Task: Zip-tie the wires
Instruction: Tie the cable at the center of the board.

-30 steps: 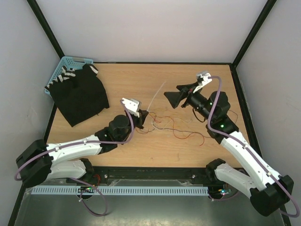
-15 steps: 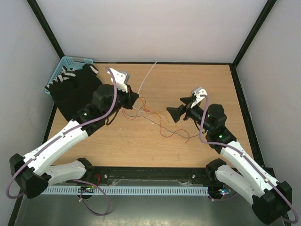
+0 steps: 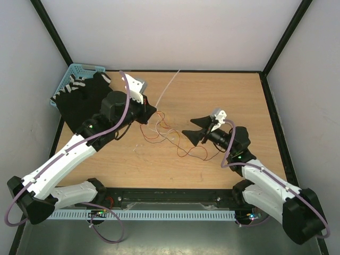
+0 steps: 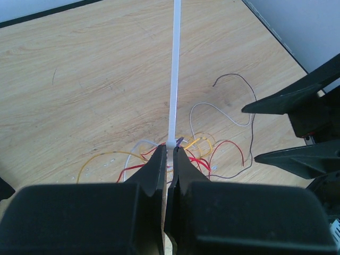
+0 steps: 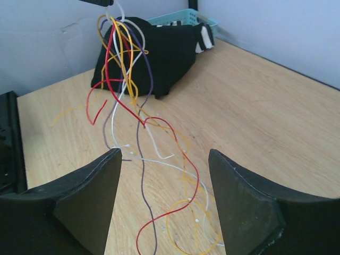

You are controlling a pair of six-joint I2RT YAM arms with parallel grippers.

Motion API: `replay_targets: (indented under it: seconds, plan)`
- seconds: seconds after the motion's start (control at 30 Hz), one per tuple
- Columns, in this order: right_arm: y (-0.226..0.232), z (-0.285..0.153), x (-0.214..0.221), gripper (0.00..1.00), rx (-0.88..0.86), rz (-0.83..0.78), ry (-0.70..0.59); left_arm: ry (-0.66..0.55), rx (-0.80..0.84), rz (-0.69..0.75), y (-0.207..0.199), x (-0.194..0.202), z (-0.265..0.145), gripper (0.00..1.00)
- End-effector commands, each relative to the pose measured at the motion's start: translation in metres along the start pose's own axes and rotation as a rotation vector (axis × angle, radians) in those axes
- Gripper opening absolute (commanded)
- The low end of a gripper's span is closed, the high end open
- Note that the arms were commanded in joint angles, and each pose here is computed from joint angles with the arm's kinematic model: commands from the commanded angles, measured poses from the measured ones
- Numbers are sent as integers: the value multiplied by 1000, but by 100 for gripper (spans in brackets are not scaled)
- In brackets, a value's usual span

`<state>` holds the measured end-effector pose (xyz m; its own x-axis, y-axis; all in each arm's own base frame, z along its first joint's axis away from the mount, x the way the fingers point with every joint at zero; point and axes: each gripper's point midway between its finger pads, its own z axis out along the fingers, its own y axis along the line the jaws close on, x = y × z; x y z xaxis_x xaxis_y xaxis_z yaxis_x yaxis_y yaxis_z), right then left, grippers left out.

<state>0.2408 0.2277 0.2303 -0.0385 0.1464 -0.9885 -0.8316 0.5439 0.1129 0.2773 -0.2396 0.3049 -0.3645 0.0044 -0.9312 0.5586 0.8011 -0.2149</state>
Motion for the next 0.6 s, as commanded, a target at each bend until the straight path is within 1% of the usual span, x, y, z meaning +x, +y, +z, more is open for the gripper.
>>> replay_targets:
  seconds: [0.0,0.17,0.27,0.37,0.57]
  plan:
    - [23,12,-22,74,-153,1,-97,-24,23,-4,-3,-8,-6,0]
    - [1,27,-19,71,-77,-63,-132,-25,39,-10,-6,-6,-7,0]
    - [-17,42,-18,71,-24,-106,-139,-28,42,-11,-6,-6,-8,0]
    - [-26,57,-13,71,-30,-125,-122,-31,48,-15,-6,-6,-10,0]
    - [-24,76,-7,72,-99,-105,-161,-33,67,-31,-10,-6,-11,0]
